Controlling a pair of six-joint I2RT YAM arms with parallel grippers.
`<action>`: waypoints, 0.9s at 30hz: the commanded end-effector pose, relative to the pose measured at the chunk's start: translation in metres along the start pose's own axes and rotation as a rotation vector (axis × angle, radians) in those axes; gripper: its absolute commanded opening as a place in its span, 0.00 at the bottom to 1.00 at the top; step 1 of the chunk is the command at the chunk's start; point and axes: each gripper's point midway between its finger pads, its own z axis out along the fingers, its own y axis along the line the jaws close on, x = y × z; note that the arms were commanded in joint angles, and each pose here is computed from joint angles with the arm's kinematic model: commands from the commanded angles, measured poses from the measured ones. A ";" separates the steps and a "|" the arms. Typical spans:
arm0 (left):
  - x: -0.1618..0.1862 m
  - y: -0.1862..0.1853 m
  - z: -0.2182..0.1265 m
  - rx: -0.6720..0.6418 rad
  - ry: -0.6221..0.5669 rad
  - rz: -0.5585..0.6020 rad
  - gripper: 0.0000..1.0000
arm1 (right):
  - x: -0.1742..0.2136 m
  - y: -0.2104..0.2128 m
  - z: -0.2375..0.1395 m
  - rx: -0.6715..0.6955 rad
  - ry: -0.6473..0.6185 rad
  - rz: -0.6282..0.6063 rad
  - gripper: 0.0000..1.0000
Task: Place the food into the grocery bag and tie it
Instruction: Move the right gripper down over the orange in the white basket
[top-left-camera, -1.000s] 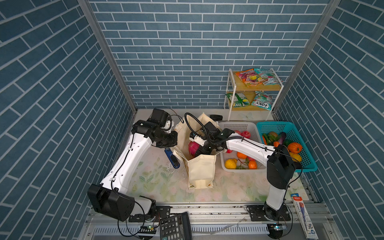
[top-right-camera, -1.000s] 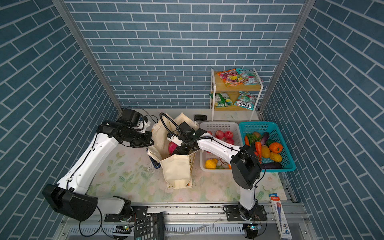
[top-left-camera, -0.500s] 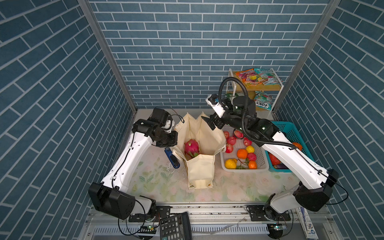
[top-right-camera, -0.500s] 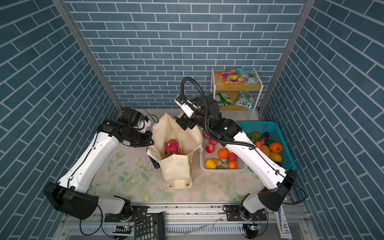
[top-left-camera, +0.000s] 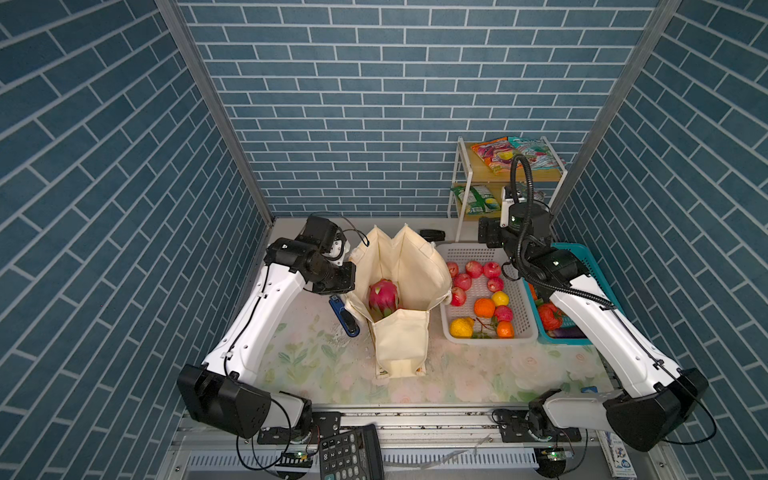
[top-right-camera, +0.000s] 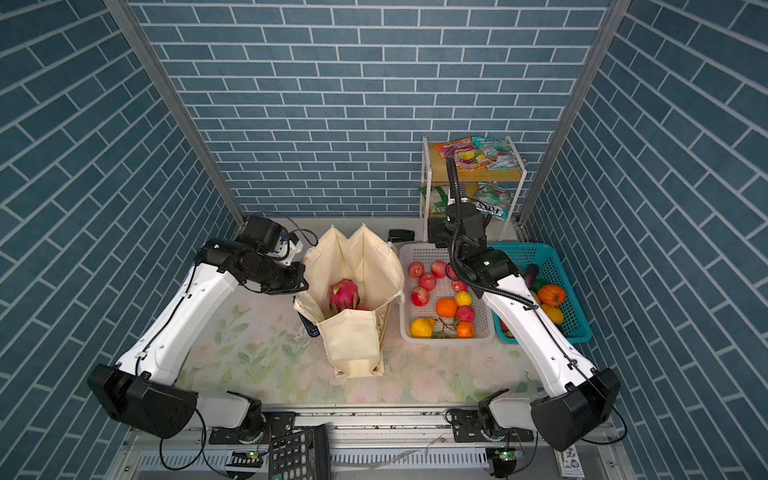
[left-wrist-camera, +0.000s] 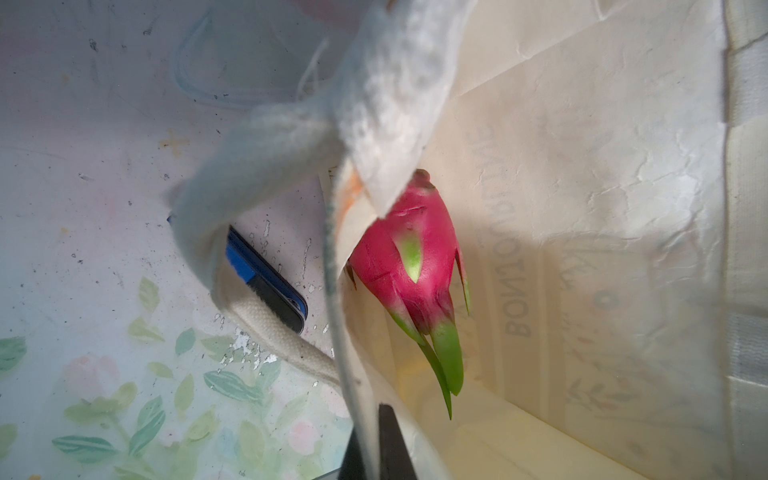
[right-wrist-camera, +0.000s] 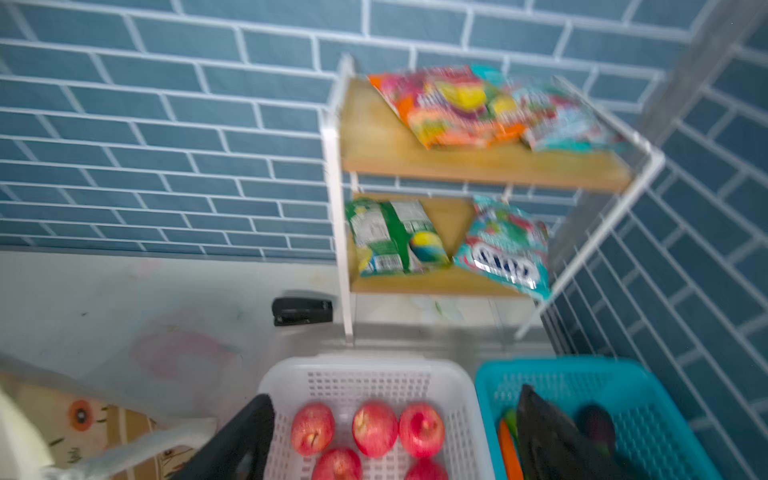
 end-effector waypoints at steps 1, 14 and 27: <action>0.002 -0.005 0.000 0.014 0.030 0.020 0.02 | 0.061 -0.033 -0.002 0.155 0.161 0.295 0.87; -0.005 -0.005 0.006 0.010 0.042 0.003 0.01 | 0.206 -0.020 0.005 0.379 0.709 0.664 0.80; -0.004 -0.002 0.008 -0.005 0.041 -0.007 0.02 | 0.249 -0.012 0.010 0.571 0.848 0.846 0.79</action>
